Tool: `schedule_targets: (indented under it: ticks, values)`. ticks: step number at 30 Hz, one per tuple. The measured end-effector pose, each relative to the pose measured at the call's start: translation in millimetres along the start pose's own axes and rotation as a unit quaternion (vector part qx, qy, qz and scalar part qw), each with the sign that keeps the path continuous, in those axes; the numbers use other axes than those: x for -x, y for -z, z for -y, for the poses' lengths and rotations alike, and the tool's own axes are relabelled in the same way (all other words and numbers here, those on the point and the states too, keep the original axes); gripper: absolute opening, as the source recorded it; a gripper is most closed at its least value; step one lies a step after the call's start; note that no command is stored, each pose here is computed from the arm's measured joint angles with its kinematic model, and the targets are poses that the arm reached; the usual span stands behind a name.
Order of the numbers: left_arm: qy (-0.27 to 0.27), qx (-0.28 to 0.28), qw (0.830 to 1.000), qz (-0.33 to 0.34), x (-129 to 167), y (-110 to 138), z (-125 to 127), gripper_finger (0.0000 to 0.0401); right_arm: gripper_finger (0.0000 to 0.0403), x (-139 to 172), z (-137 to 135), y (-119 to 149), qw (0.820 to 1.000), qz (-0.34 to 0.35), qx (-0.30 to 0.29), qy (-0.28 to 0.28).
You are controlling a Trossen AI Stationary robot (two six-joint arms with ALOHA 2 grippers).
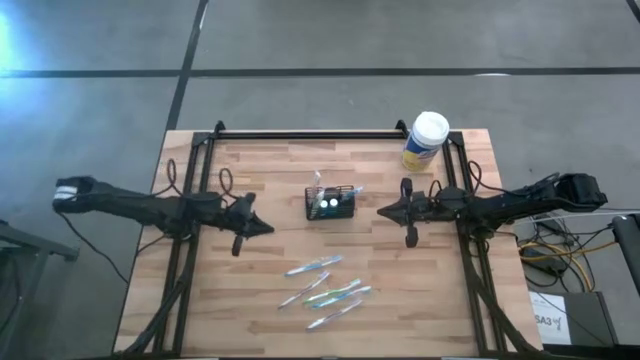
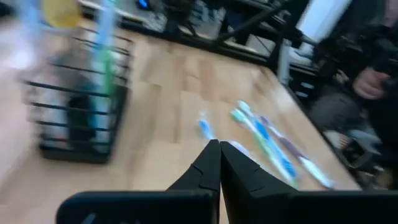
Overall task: Pick & Place toothbrushing station
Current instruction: Put the top blue toothbrush in the wire organizer
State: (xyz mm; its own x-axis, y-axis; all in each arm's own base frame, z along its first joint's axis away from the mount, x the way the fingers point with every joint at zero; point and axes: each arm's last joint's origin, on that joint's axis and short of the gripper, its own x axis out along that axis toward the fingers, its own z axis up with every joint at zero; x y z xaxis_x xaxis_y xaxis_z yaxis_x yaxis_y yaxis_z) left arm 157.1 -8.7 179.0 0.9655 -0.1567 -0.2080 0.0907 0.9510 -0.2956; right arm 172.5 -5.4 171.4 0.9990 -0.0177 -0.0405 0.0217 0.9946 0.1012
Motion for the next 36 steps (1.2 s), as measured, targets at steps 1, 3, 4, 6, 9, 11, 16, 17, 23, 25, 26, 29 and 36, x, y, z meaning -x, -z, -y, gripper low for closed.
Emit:
schedule_targets:
  ticks: [1,3,4,6,9,11,16,17,23,25,26,29,36]
  values:
    - [0.009,0.003,1.0,-0.009,-3.8,-1.5,3.9,0.0005,0.0008,0.0,0.0,0.3,1.0,-0.001,0.002,0.0]
    - [0.023,0.007,0.999,-0.022,-12.4,-6.8,12.4,0.0006,0.0009,0.1,0.1,0.6,1.0,-0.002,0.004,0.0]
    - [0.031,0.006,0.999,-0.028,-16.3,-9.4,16.6,0.0006,0.0009,0.2,0.1,0.8,1.0,-0.003,0.004,0.0]
    - [0.044,0.003,0.998,-0.036,-25.3,-16.2,25.9,0.0006,0.0009,0.2,0.1,0.7,1.0,-0.002,0.004,0.0]
    - [0.029,0.014,0.999,-0.04,-40.3,-26.5,37.5,0.0007,0.0008,0.2,0.0,0.3,1.0,0.0,0.005,0.0]
    - [0.003,0.019,0.998,-0.053,-51.6,-31.8,42.9,0.0007,0.0008,0.4,0.1,-0.3,1.0,0.003,0.01,0.0]
    - [-0.106,0.05,0.982,-0.148,-84.9,-38.2,50.0,0.0023,0.0009,0.4,0.2,-0.5,1.0,0.004,0.013,0.001]
    - [-0.12,0.053,0.976,-0.173,-92.2,-38.9,51.7,0.0031,0.0008,0.4,0.2,-0.5,1.0,0.004,0.013,0.001]
    - [-0.135,0.056,0.948,-0.284,-139.6,-36.3,72.0,0.0104,0.0008,0.5,0.0,0.3,1.0,0.001,-0.007,-0.003]
    - [-0.132,0.054,0.94,-0.31,-154.9,-34.7,78.2,0.0132,0.0008,0.5,-0.1,0.8,1.0,-0.002,-0.011,-0.004]
    - [-0.132,0.053,0.936,-0.321,-162.1,-34.0,80.5,0.0145,0.0009,0.5,0.0,1.4,1.0,-0.005,-0.012,-0.004]
    - [-0.144,0.045,0.923,-0.354,-182.2,-30.3,83.8,0.0182,0.0008,0.6,0.2,3.7,1.0,-0.016,-0.014,-0.003]
    - [-0.169,-0.002,0.884,-0.436,-217.8,-20.5,84.6,0.0226,0.0009,0.6,0.2,3.8,1.0,-0.017,-0.012,-0.003]
